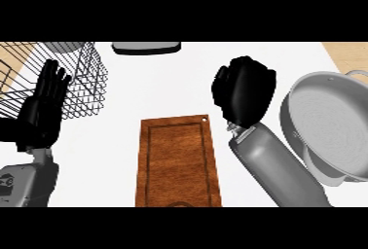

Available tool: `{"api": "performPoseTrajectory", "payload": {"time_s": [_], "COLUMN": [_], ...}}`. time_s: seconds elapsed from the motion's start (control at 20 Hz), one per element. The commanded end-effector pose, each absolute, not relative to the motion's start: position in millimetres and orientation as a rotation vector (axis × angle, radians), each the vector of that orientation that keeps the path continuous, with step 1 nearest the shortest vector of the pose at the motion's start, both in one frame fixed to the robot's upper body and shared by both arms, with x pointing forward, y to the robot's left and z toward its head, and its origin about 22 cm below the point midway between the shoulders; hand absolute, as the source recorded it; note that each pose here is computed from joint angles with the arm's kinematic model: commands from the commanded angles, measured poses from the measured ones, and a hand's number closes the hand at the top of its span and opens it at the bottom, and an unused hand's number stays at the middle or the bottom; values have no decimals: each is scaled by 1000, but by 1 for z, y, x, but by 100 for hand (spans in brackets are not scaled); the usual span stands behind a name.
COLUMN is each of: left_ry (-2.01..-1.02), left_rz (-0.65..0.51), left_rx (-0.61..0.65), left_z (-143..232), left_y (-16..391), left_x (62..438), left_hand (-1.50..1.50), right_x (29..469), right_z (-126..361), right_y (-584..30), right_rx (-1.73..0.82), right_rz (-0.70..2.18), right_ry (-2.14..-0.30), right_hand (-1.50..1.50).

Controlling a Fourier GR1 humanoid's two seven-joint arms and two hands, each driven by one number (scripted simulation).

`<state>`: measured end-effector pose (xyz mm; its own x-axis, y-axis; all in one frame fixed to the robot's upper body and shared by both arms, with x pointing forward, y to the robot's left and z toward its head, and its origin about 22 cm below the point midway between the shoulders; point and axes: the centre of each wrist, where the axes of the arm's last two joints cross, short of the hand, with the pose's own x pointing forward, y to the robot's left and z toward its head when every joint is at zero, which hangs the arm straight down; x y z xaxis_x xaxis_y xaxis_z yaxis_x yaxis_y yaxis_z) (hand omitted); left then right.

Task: Pick the cupcake from the cutting board and place it in the pot

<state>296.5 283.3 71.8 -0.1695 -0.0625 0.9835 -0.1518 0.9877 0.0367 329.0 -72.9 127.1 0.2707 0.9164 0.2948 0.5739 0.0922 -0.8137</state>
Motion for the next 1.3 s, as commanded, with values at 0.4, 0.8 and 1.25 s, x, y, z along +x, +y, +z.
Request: {"api": "performPoseTrajectory", "payload": {"time_s": [0.4,0.8,1.25], "left_ry": [-1747,-1756,-1763], "left_rz": [49,44,62], "left_rx": [138,119,120], "left_z": [88,78,86], "left_y": [282,279,282], "left_x": [298,302,306], "left_hand": [0,0,0], "right_x": [267,244,268], "right_z": [145,118,85], "right_y": [-227,-326,-395], "right_rx": [-1680,-1646,-1625], "right_rz": [292,225,240], "right_ry": [-1120,-1136,-1103], "right_hand": [150,150,150]}}
